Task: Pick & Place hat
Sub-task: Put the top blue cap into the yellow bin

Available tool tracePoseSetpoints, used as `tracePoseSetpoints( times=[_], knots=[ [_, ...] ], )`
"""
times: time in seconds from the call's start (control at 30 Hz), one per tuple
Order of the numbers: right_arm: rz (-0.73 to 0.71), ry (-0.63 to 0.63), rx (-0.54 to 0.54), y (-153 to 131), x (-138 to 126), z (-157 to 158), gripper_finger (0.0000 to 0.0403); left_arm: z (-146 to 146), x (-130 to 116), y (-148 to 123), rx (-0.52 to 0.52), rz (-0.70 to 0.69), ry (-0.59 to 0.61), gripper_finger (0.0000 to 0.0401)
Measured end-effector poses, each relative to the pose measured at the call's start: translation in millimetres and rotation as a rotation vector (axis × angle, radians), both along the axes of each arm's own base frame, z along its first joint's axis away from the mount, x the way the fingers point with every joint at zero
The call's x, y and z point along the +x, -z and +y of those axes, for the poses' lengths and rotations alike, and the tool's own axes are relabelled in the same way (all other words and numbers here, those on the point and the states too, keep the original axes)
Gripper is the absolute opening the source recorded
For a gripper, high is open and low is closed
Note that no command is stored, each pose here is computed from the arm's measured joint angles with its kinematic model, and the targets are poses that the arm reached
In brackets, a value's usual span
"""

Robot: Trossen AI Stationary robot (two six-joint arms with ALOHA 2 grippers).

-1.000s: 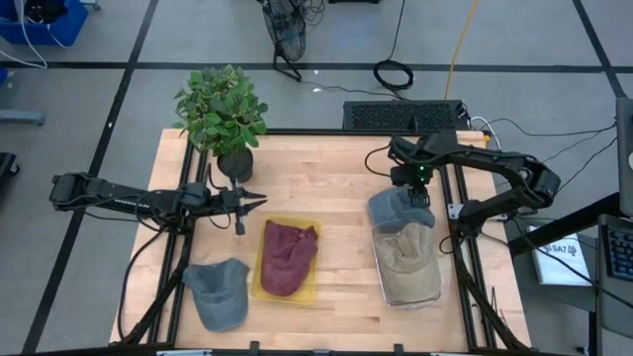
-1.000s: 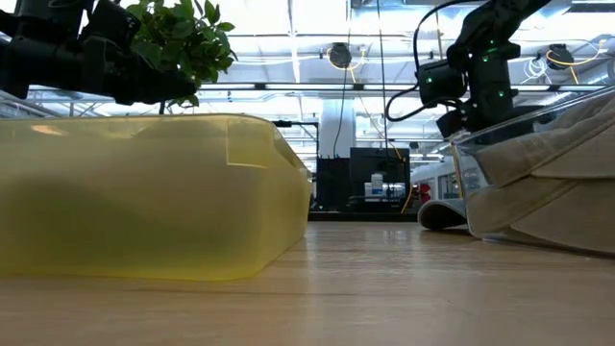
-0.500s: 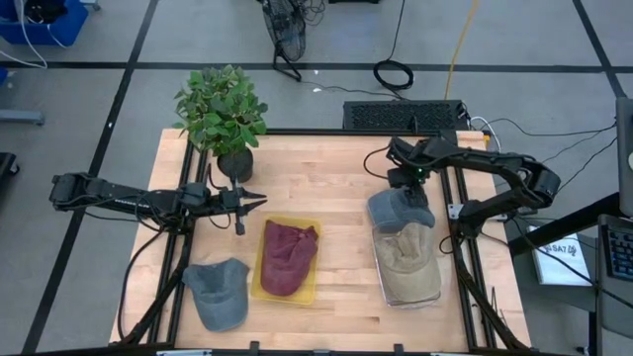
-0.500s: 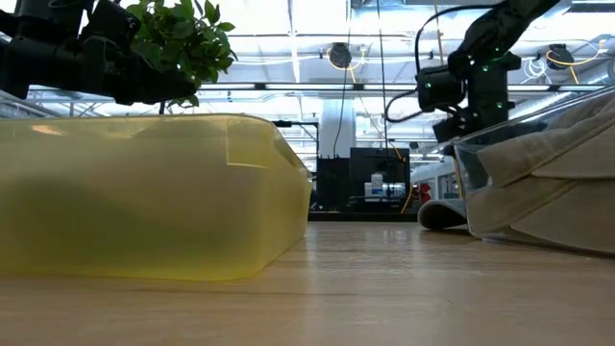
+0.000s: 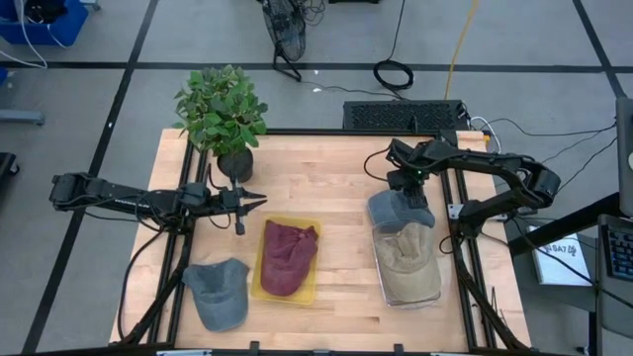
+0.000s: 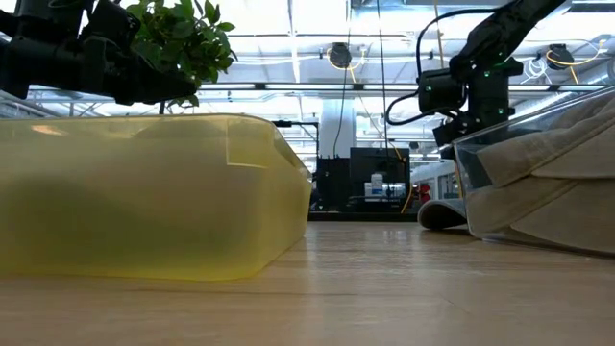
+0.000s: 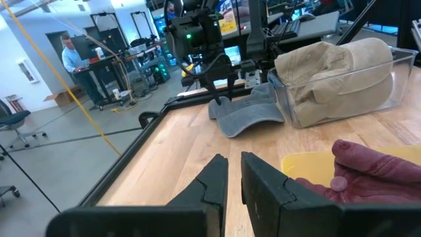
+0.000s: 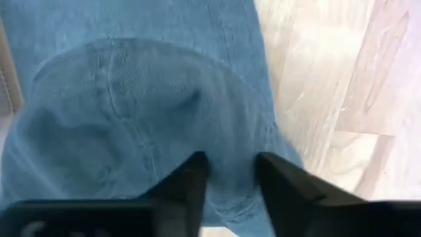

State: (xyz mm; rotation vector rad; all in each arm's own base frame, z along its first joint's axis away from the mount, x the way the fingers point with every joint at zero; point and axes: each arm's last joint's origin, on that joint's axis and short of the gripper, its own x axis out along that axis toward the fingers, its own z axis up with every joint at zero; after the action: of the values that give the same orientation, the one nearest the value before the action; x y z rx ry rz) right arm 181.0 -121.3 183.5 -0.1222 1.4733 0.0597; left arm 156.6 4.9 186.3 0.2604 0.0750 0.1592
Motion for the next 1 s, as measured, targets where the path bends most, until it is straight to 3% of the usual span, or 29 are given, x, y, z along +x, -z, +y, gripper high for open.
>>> tracePoseSetpoints(
  times=[0.1,0.17,0.47,0.7,1.0],
  knots=[
    [-0.012,-0.010,-0.011,0,1,-1,0.0035,0,0,0,0.000,0.000,0.000,0.0051],
    [-0.029,-0.010,-0.023,0,3,-2,0.0010,0,0,0,0.000,0.000,0.000,0.0051],
    [0.025,0.004,-0.226,-16,12,-8,0.0002,0,0,0,-0.029,-0.005,-0.001,0.0051],
    [-0.105,-0.011,-0.312,-62,37,-9,0.0001,1,0,-3,-0.166,-0.062,-0.056,0.0051],
    [-0.239,-0.169,-0.581,-130,74,23,0.0001,2,0,-9,-0.366,-0.173,-0.082,0.0052]
  ],
)
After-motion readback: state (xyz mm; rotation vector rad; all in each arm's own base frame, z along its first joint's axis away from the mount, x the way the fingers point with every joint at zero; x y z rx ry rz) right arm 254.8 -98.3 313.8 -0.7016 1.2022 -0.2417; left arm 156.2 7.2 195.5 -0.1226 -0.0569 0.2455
